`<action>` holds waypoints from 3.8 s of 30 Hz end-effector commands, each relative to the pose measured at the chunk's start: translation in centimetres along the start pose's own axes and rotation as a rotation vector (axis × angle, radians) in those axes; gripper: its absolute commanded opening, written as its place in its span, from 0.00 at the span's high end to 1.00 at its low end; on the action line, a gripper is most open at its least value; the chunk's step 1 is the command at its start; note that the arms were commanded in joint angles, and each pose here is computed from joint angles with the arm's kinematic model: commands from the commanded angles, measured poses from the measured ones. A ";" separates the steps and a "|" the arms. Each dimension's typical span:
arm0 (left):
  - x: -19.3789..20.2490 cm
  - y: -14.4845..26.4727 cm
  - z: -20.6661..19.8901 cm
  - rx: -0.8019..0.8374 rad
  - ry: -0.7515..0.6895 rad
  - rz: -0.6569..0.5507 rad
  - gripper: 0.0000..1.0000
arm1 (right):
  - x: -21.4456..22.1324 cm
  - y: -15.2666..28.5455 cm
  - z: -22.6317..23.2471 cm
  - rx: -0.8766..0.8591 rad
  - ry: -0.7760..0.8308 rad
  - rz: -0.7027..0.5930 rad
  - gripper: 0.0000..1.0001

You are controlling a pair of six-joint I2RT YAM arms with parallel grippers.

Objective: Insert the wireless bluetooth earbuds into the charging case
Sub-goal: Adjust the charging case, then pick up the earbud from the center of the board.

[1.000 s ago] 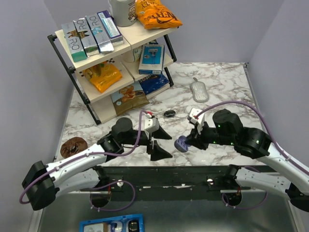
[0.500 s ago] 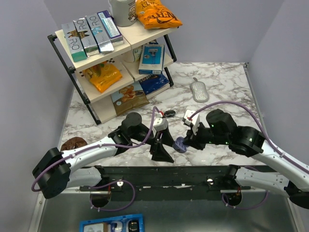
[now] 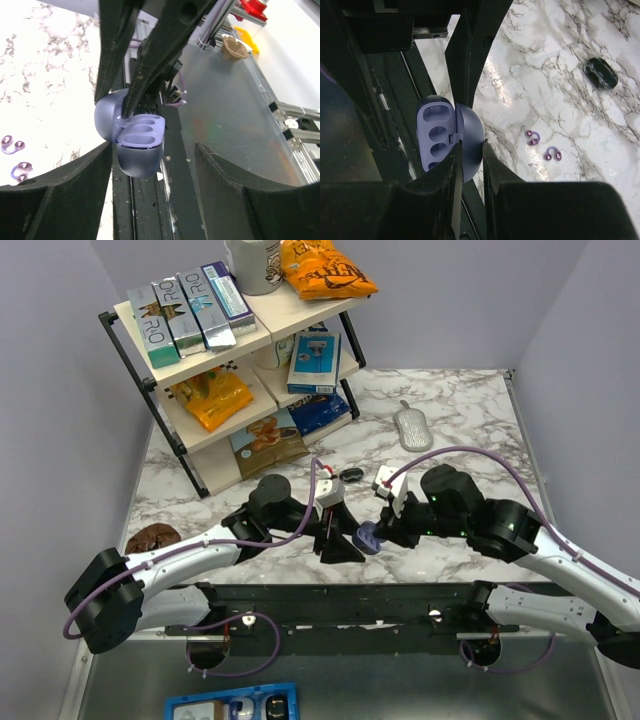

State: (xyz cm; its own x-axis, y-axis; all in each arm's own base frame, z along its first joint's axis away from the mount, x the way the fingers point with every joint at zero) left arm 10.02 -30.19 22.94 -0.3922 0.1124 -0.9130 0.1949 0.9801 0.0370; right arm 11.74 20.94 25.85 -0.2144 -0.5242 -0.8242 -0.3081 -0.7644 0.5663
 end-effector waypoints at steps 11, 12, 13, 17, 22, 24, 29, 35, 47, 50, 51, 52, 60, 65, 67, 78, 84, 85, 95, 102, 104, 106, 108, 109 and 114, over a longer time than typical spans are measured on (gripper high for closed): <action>-0.5 -0.2 0.8 -0.041 -0.027 -0.045 0.36 | -0.1 -0.3 0.1 0.004 -0.004 -0.017 0.99; -0.6 -0.3 0.9 -0.042 -0.027 -0.049 0.36 | -0.2 -0.3 0.1 0.005 -0.004 -0.020 0.99; -0.6 -0.2 0.9 -0.045 -0.028 -0.051 0.36 | -0.1 -0.3 0.2 0.002 -0.004 -0.018 0.99; -0.6 -0.3 1.0 -0.044 -0.022 -0.051 0.45 | -0.1 -0.4 0.3 -0.002 -0.004 -0.015 0.99; -0.1 -0.2 1.0 -0.047 -0.017 -0.053 0.48 | -0.3 -0.3 0.2 0.001 -0.007 -0.023 0.99; 0.0 -0.2 1.0 -0.047 -0.021 -0.054 0.55 | -0.2 -0.2 0.2 0.002 -0.010 -0.021 0.99; 0.2 0.0 0.7 -0.045 -0.032 -0.062 0.62 | -0.3 -0.1 0.3 -0.002 -0.014 -0.026 0.99; 0.2 0.1 0.6 -0.053 -0.046 -0.076 0.78 | -0.5 0.1 0.4 -0.004 -0.022 -0.034 0.92; -0.2 0.2 0.9 -0.110 -0.071 -0.119 1.00 | -1.5 0.9 0.6 0.006 -0.064 -0.089 0.49; -0.2 0.5 1.2 -0.153 -0.085 -0.140 1.00 | -2.8 2.1 0.4 0.036 -0.116 -0.155 0.36; -0.4 0.7 1.8 -0.202 -0.088 -0.166 1.00 | -3.4 2.4 -0.2 0.086 -0.136 -0.182 0.29; -1.0 0.8 1.9 -0.219 -0.110 -0.203 1.00 | -3.9 2.8 -0.6 0.132 -0.203 -0.206 0.26; -0.7 2.6 2.4 -0.461 -0.235 -0.356 1.00 | 0.9 0.3 -7.4 0.413 -0.658 -0.125 0.27; 0.7 3.1 2.2 -0.512 -0.219 -0.352 1.00 | 5.7 -2.7 -8.9 0.474 -0.794 -0.039 0.34; 1.0 3.1 1.9 -0.515 -0.217 -0.353 1.00 | 7.5 -4.0 -9.1 0.490 -0.833 -0.005 0.38; 2.3 4.6 1.1 -0.592 -0.185 -0.414 1.00 | 12.1 -7.7 -10.8 0.605 -0.889 0.079 0.54; 2.7 5.1 0.9 -0.604 -0.171 -0.431 1.00 | 13.5 -9.2 -11.2 0.626 -0.915 0.115 0.54; 2.8 5.2 0.9 -0.607 -0.169 -0.427 1.00 | 13.6 -9.3 -11.2 0.627 -0.919 0.121 0.55; 3.1 5.4 0.8 -0.613 -0.177 -0.418 1.00 | 14.3 -10.8 -11.5 0.614 -0.918 0.158 0.55; 3.2 5.2 0.8 -0.609 -0.174 -0.405 1.00 | 13.2 -10.9 -10.6 0.508 -0.886 0.110 0.53; 3.3 5.1 0.9 -0.608 -0.172 -0.401 1.00 | 12.7 -10.7 -10.4 0.483 -0.871 0.099 0.51; 3.4 5.0 0.9 -0.605 -0.172 -0.399 1.00 | 12.5 -10.9 -9.9 0.442 -0.872 0.112 0.50; 3.6 4.8 1.0 -0.601 -0.165 -0.394 1.00 | 13.1 -11.2 -10.1 0.460 -0.874 0.141 0.51; 3.6 4.8 1.0 -0.599 -0.164 -0.395 1.00 | 13.3 -11.3 -10.2 0.471 -0.877 0.152 0.53; 3.5 4.8 0.8 -0.597 -0.162 -0.392 1.00 | 14.3 -12.0 -10.3 0.478 -0.877 0.202 0.57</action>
State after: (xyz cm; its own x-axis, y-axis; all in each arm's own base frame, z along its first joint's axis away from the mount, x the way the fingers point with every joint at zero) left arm 10.53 -25.14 18.52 -0.1917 -0.2082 -0.9591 -0.4802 0.8722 -0.0934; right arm 21.61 18.43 7.67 -0.8416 0.0010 -0.5402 -0.5042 -0.3605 0.7848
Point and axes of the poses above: each gripper's point midway between its finger pads, its own y axis back along the fingers, its own z axis along the line the jaws close on, x = y × z, the point moved 4 cm from there along y, back along the fingers, and after that the axes turned 1 degree about y, right-handed, at the moved point
